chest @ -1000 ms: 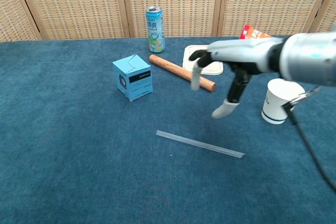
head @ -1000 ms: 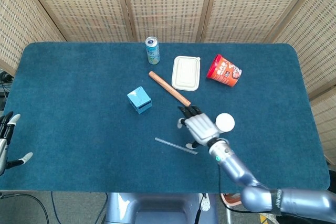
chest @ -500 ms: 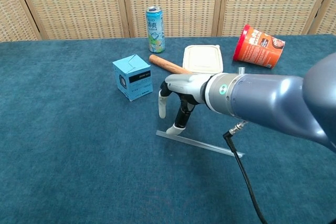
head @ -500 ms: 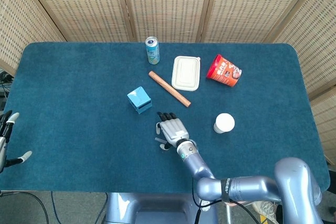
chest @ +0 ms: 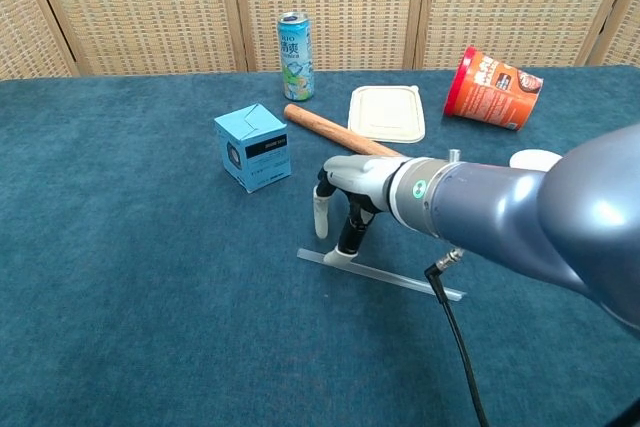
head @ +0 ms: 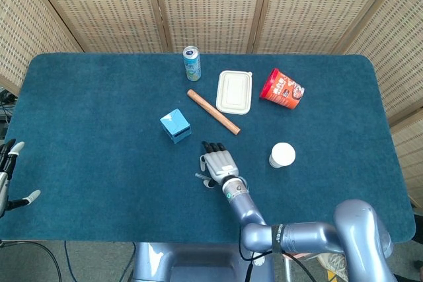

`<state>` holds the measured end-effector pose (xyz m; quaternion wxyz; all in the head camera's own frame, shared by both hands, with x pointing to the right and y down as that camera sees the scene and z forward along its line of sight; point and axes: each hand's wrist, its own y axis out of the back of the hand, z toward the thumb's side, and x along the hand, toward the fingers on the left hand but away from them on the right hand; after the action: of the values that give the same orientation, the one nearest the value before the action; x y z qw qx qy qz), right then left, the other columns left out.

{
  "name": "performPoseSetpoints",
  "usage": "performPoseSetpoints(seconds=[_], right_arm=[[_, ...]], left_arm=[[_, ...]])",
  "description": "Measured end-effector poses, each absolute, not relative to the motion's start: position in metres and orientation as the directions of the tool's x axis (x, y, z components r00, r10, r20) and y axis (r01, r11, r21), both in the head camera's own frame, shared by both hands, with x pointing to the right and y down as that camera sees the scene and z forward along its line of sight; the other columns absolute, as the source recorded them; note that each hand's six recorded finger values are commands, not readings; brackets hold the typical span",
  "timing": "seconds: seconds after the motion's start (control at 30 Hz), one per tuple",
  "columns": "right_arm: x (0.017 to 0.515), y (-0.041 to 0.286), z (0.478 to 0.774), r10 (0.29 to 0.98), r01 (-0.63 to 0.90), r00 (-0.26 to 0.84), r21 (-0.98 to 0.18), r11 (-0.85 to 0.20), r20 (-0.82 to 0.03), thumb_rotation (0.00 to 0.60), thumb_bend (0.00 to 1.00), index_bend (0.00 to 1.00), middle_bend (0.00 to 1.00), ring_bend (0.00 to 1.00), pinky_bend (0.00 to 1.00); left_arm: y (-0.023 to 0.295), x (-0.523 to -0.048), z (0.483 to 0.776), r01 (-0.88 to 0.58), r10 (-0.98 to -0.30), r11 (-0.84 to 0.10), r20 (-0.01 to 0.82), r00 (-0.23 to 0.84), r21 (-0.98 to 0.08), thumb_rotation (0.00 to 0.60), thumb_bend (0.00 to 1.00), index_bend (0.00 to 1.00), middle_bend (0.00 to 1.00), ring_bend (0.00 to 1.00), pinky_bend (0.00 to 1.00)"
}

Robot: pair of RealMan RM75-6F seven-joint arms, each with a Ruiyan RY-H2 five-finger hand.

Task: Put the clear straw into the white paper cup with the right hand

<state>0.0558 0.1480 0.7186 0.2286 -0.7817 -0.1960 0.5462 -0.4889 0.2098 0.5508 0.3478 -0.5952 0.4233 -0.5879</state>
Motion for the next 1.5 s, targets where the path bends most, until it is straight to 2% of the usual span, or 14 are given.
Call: performPoseSetpoints(seconds=[0.47,0.8,1.03,1.5], right_arm=[[0.051,0.165,0.731,0.511,0.052,0.335,-0.526,-0.849,-0.792,0.6,0.35,0.52,0.0,0.0,0.0],[0.038,0.18,0.725,0.473,0.03,0.399,-0.504,-0.863,-0.786,0.6,0.35,0.54,0.0,0.0,0.0],[0.039,0.184,0.726,0.471,0.002,0.405,-0.514,-0.858,-0.784,0.6,0.36,0.57,0.0,0.0,0.0],[0.042,0.191,0.729,0.465,-0.039,0.428,-0.53,-0.847,-0.775,0.6,0.5,0.67,0.0,0.0,0.0]], left_arm=[[0.21,-0.489,0.551,-0.096,-0.912,-0.401,0.406,-0.052,-0.911,0.6,0.06,0.0,0.0,0.0,0.0],[0.21,-0.488,0.552,-0.096,-0.911,-0.404,0.409,-0.05,-0.91,0.6,0.06,0.0,0.0,0.0,0.0],[0.21,-0.488,0.552,-0.096,-0.911,-0.404,0.41,-0.05,-0.91,0.6,0.06,0.0,0.0,0.0,0.0],[0.21,-0.487,0.554,-0.093,-0.909,-0.408,0.413,-0.049,-0.908,0.6,0.06,0.0,0.0,0.0,0.0]])
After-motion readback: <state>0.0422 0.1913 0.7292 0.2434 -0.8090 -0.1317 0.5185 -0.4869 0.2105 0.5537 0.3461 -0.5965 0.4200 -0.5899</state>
